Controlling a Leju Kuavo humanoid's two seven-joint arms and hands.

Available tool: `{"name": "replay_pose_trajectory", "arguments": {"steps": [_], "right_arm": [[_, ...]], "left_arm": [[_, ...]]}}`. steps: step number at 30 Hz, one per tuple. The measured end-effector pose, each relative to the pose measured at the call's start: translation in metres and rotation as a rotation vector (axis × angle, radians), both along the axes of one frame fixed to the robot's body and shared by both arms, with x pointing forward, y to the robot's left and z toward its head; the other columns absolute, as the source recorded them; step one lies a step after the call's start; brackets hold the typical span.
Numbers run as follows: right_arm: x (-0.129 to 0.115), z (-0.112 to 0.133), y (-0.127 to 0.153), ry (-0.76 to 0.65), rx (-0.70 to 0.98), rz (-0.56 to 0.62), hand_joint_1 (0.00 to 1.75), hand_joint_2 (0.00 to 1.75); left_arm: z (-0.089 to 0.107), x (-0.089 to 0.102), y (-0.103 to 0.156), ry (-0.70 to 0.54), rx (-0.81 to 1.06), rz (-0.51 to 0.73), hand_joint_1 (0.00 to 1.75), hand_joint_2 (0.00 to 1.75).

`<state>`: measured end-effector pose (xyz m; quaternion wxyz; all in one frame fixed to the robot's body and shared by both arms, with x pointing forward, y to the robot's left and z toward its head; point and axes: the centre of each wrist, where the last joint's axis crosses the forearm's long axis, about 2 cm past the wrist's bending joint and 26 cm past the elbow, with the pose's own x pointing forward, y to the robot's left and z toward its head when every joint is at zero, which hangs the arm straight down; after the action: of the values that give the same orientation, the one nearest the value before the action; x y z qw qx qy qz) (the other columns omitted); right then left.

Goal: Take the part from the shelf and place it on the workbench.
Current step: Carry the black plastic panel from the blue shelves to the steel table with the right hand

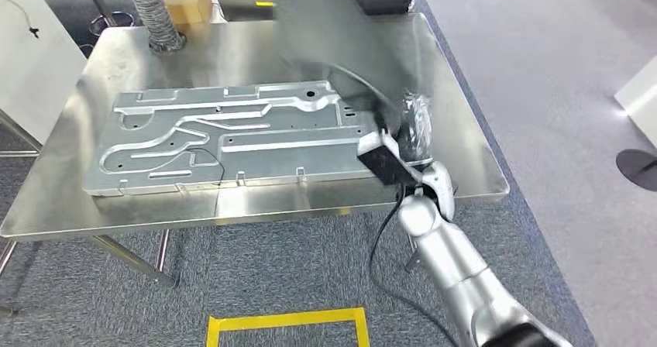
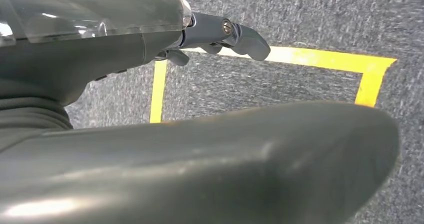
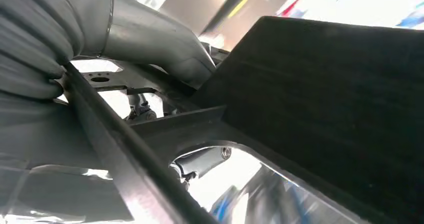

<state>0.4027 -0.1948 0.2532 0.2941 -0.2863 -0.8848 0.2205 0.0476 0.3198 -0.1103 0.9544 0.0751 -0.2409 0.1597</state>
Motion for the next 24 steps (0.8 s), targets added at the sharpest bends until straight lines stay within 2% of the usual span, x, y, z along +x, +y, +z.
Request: {"name": "replay_pose_trajectory", "arguments": {"steps": [5,9,18,24], "right_arm": [[0.032,0.012,-0.014,0.063,-0.275,-0.293,1.75,1.75],[0.050,0.010,-0.013,0.150,-0.506,-0.420,1.75,1.75],[0.071,0.008,0.005,0.304,-0.958,-0.443,1.75,1.75],[0.073,-0.006,0.005,0.356,-1.104,-0.449,1.75,1.75]], "left_arm": [[0.000,0.002,0.001,0.000,-0.001,-0.001,0.00,0.00],[0.000,0.002,0.001,-0.002,-0.006,-0.009,0.00,0.00],[0.001,0.004,0.003,-0.020,-0.011,-0.030,0.00,0.00],[0.001,0.007,0.003,-0.047,-0.008,-0.053,0.00,0.00]]}}
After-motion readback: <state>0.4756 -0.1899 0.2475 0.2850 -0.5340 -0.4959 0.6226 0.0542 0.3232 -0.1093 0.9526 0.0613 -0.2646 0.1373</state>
